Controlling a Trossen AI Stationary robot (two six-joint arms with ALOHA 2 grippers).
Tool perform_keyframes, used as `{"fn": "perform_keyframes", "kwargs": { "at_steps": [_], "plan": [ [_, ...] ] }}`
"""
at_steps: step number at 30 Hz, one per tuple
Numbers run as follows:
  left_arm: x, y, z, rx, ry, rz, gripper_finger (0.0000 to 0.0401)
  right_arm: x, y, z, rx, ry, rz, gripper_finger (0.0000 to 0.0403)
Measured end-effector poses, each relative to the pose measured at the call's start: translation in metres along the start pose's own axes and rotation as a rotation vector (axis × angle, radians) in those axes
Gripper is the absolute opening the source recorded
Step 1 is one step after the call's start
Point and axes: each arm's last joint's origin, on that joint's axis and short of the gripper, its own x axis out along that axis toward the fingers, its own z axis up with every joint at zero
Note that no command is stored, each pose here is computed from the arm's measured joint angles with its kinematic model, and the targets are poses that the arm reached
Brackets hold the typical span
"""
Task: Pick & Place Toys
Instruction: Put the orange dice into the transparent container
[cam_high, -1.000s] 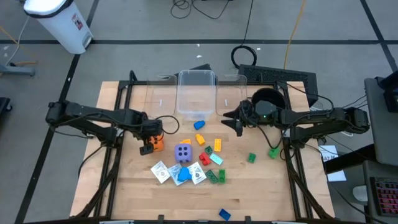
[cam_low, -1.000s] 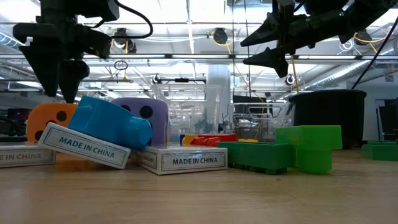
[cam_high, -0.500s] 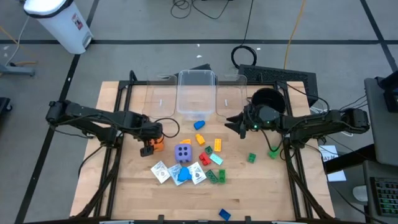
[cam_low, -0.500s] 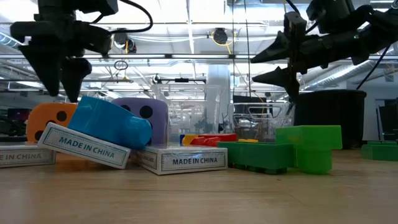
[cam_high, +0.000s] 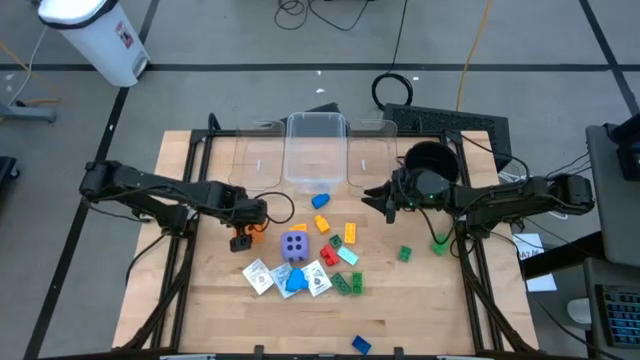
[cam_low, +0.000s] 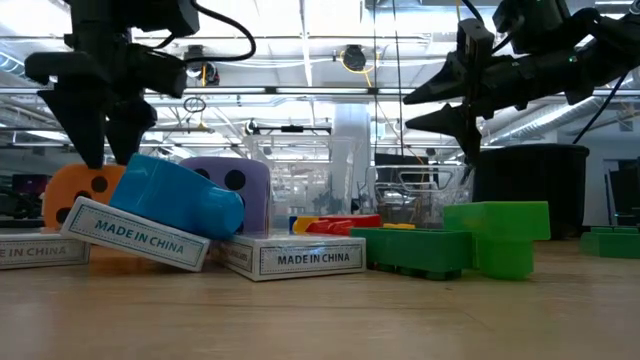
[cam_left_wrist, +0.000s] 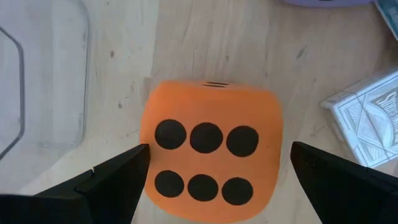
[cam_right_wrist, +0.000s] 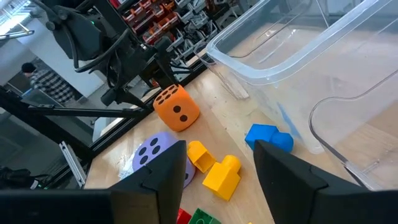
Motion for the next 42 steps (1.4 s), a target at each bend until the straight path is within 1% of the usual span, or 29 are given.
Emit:
{"fn": "perform_keyframes", "kwargs": {
  "at_steps": [7, 15, 20, 24, 28, 32, 38, 42],
  "plan": [
    [0.0, 0.001, 0.0, -0.015, -0.001, 0.03, 0.0392, 0.0, 0.0, 0.0, 0.0, 0.001, 0.002, 0.0165],
    [-0.001, 0.002, -0.005, -0.04, 0.039, 0.036, 0.0392, 0.0, 0.0, 0.0, -0.004, 0.001, 0.002, 0.0164],
    [-0.001, 0.003, -0.004, 0.001, 0.032, 0.059, 0.0392, 0.0, 0.0, 0.0, -0.009, 0.002, 0.003, 0.0164],
    [0.0, 0.002, -0.002, 0.047, 0.017, 0.056, 0.0392, 0.0, 0.0, 0.0, -0.005, 0.002, 0.003, 0.0164],
    [0.001, 0.003, 0.0, 0.063, 0.005, 0.054, 0.0392, 0.0, 0.0, 0.0, -0.005, 0.002, 0.004, 0.0164],
    [0.002, 0.008, 0.002, 0.043, 0.004, 0.048, 0.0392, 0.0, 0.0, 0.0, -0.004, 0.003, 0.006, 0.0164],
    [0.008, 0.014, 0.002, 0.002, -0.003, 0.007, 0.0392, 0.0, 0.0, 0.0, -0.004, 0.006, 0.009, 0.0164],
    [0.011, 0.015, 0.0, 0.0, 0.01, 0.005, 0.0393, 0.0, 0.001, -0.001, 0.004, 0.033, 0.047, 0.0164]
  ]
}}
